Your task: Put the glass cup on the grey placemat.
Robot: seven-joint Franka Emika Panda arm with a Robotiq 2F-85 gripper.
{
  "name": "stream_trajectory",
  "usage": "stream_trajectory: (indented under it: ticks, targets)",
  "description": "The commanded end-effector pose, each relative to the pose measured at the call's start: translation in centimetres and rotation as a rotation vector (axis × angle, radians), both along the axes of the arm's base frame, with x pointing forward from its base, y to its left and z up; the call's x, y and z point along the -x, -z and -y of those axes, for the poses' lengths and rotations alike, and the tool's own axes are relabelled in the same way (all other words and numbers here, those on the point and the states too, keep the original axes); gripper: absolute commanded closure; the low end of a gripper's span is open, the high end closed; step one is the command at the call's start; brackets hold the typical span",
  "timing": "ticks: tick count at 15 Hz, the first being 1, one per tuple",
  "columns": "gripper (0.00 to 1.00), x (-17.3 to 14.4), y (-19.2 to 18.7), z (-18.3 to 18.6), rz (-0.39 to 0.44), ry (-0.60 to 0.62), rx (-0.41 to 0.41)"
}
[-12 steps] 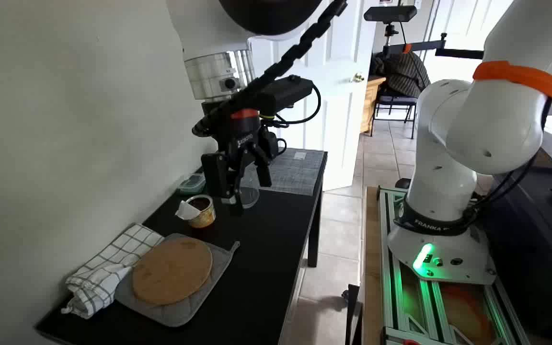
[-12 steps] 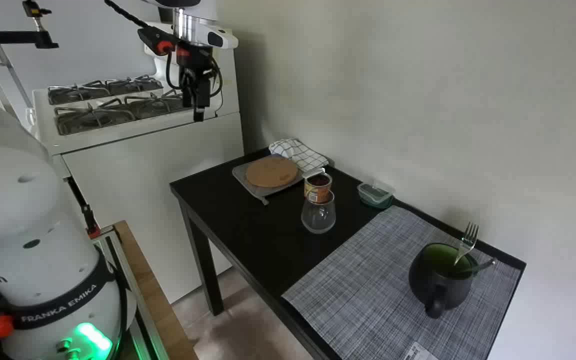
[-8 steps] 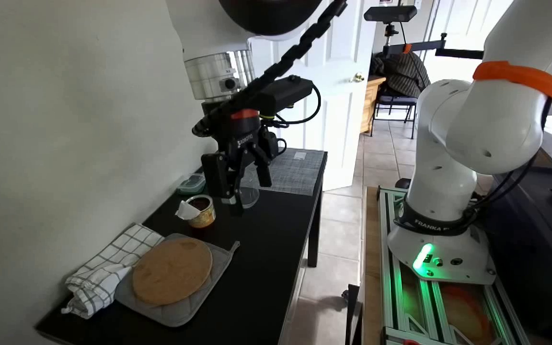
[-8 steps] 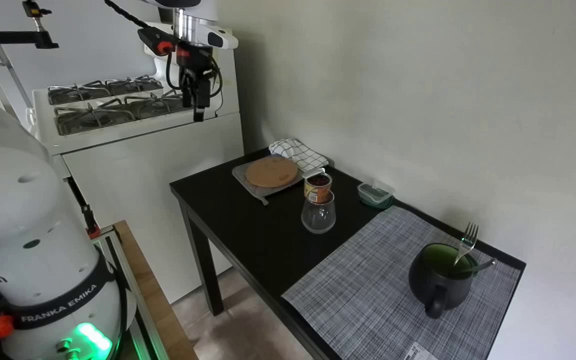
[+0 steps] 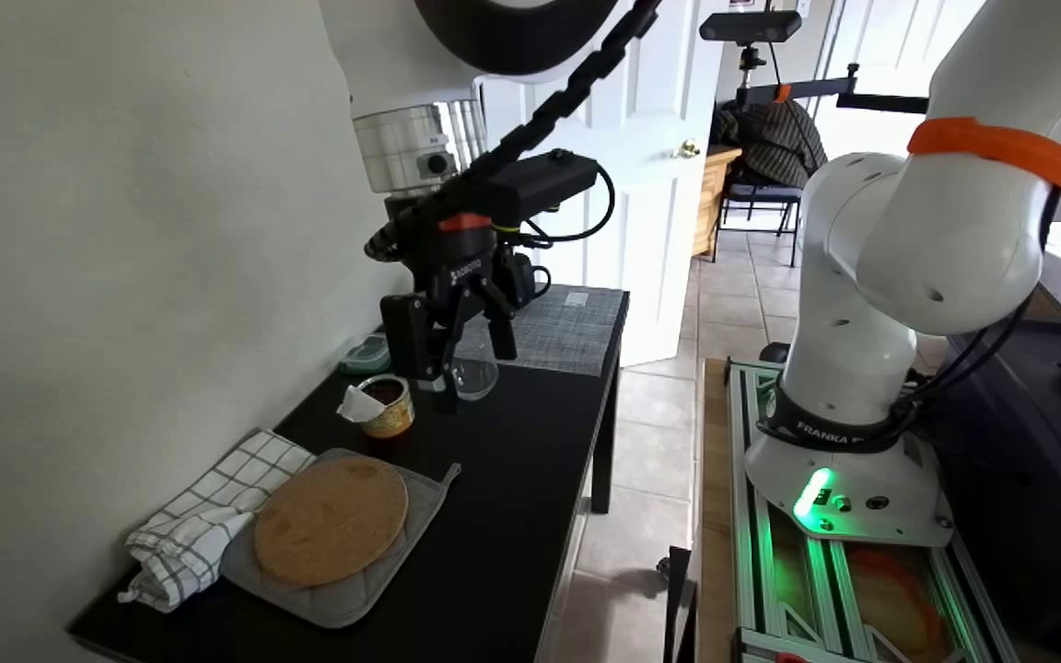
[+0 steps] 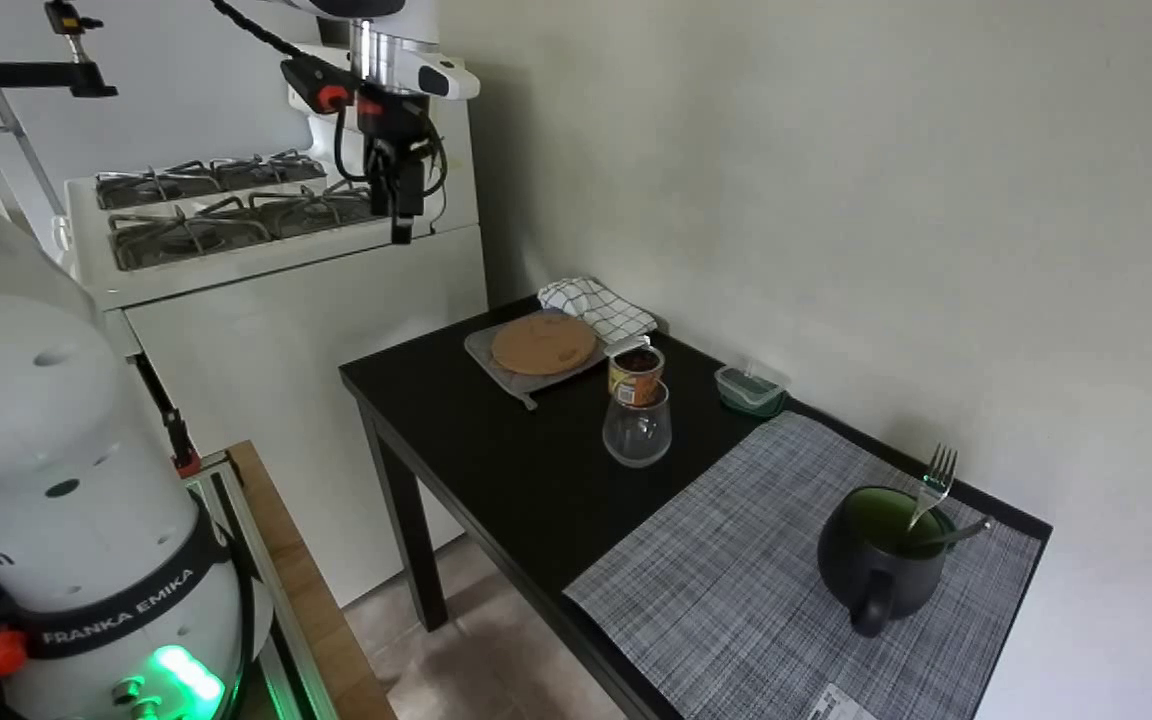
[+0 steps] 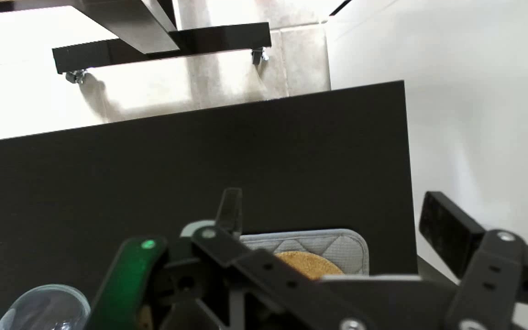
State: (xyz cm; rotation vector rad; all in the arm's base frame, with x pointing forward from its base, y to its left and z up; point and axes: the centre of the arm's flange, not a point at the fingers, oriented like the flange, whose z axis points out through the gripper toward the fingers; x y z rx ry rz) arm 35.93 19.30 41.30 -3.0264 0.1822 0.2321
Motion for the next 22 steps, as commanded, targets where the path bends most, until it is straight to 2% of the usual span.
stream_trajectory:
  ticks: [1,3,6,8,9,10,13,16,19,22]
  targets:
    - [0.0,-1.8,3.7,1.5,-0.001,0.089,-0.015]
    - [0.0,-2.1,6.2,3.2,0.001,0.095,0.027]
    - [0.0,-2.1,9.8,6.8,-0.058,0.15,0.077]
    - [0.0,-1.7,11.8,10.1,-0.074,0.207,0.166]
    - [0.0,-1.5,12.8,10.4,-0.137,0.224,0.214]
    - [0.0,-1.7,10.9,9.4,-0.095,0.177,0.144]
    - [0.0,-1.8,11.4,10.0,-0.107,0.185,0.151]
    - [0.0,-5.7,7.4,10.6,0.013,0.339,0.104]
    - [0.0,-11.4,3.1,12.1,0.148,0.443,0.076]
    - [0.0,-15.2,0.6,14.7,0.33,0.504,0.144]
